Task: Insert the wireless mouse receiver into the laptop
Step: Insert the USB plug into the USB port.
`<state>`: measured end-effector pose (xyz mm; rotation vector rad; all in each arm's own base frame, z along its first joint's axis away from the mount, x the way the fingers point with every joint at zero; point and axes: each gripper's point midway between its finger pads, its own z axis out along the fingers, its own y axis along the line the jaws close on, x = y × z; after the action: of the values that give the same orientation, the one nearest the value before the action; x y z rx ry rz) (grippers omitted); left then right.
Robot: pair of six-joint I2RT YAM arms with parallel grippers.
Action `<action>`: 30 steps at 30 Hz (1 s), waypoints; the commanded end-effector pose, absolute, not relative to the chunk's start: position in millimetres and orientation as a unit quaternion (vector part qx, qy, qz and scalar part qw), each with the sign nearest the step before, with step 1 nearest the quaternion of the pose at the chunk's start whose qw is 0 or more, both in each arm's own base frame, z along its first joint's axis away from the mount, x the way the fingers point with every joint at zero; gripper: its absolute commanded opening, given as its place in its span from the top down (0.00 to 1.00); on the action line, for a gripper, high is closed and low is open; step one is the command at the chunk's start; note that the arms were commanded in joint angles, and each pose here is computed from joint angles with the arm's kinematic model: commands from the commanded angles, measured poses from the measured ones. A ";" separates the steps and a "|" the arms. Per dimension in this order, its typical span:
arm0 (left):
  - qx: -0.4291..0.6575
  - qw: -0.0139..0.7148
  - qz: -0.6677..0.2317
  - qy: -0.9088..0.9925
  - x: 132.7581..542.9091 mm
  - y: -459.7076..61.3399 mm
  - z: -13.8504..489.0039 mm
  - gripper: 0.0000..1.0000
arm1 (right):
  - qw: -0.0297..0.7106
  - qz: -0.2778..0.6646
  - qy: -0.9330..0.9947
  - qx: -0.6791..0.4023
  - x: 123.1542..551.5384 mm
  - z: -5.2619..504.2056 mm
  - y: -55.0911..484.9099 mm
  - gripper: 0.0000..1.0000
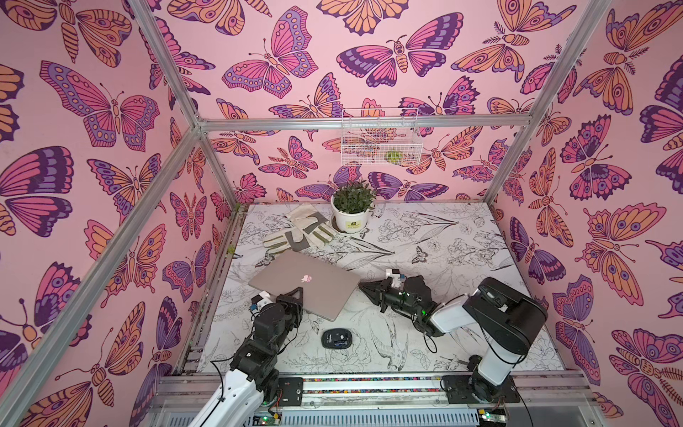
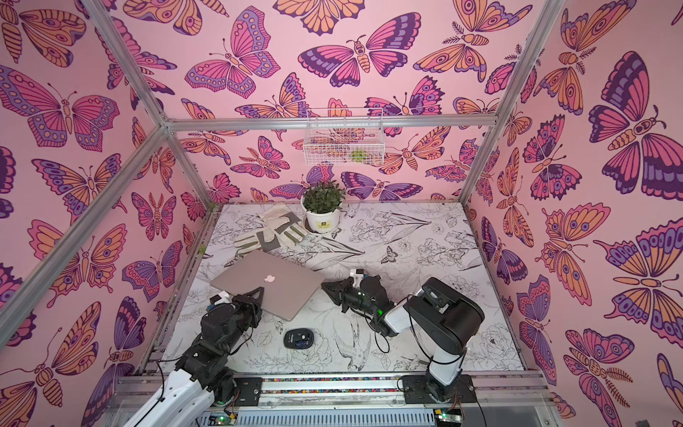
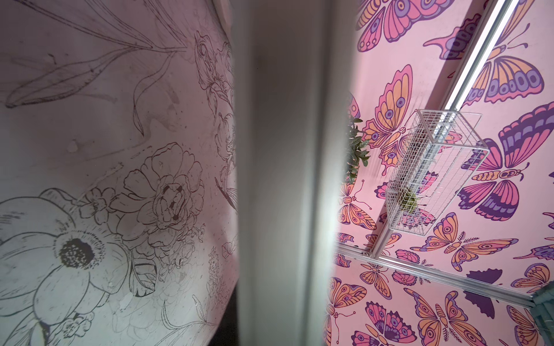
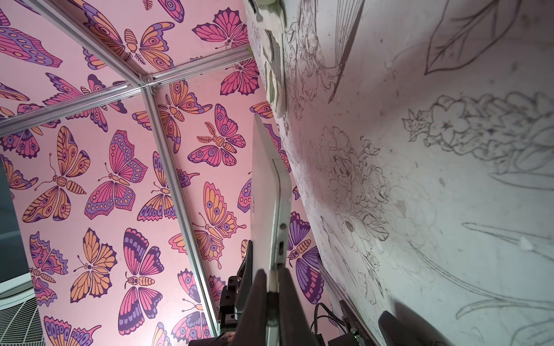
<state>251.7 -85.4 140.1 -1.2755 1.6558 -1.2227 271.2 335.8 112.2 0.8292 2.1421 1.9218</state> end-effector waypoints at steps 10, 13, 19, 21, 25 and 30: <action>-0.453 0.392 -0.548 0.584 258.1 -90.1 196.7 1.00 | 0.077 0.649 0.707 0.270 271.3 117.6 335.5 1.00; -0.452 0.392 -0.549 0.584 258.1 -90.6 197.6 1.00 | 0.078 0.648 0.707 0.272 272.0 117.3 333.4 1.00; -0.451 0.385 -0.550 0.588 258.0 -93.2 195.7 1.00 | 0.079 0.649 0.707 0.271 273.8 117.7 333.5 1.00; -0.450 0.386 -0.551 0.588 258.1 -93.3 196.3 1.00 | 0.080 0.649 0.707 0.269 274.6 118.0 334.3 1.00; -0.449 0.385 -0.553 0.587 258.3 -93.9 198.0 1.00 | 0.078 0.649 0.708 0.269 275.0 116.8 335.5 1.00; -0.447 0.382 -0.556 0.587 258.5 -95.5 196.9 1.00 | 0.079 0.650 0.707 0.268 276.1 117.8 336.7 1.00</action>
<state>251.9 -86.7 140.4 -1.2730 1.6591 -1.2294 272.1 334.2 111.5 0.8378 2.1407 1.9199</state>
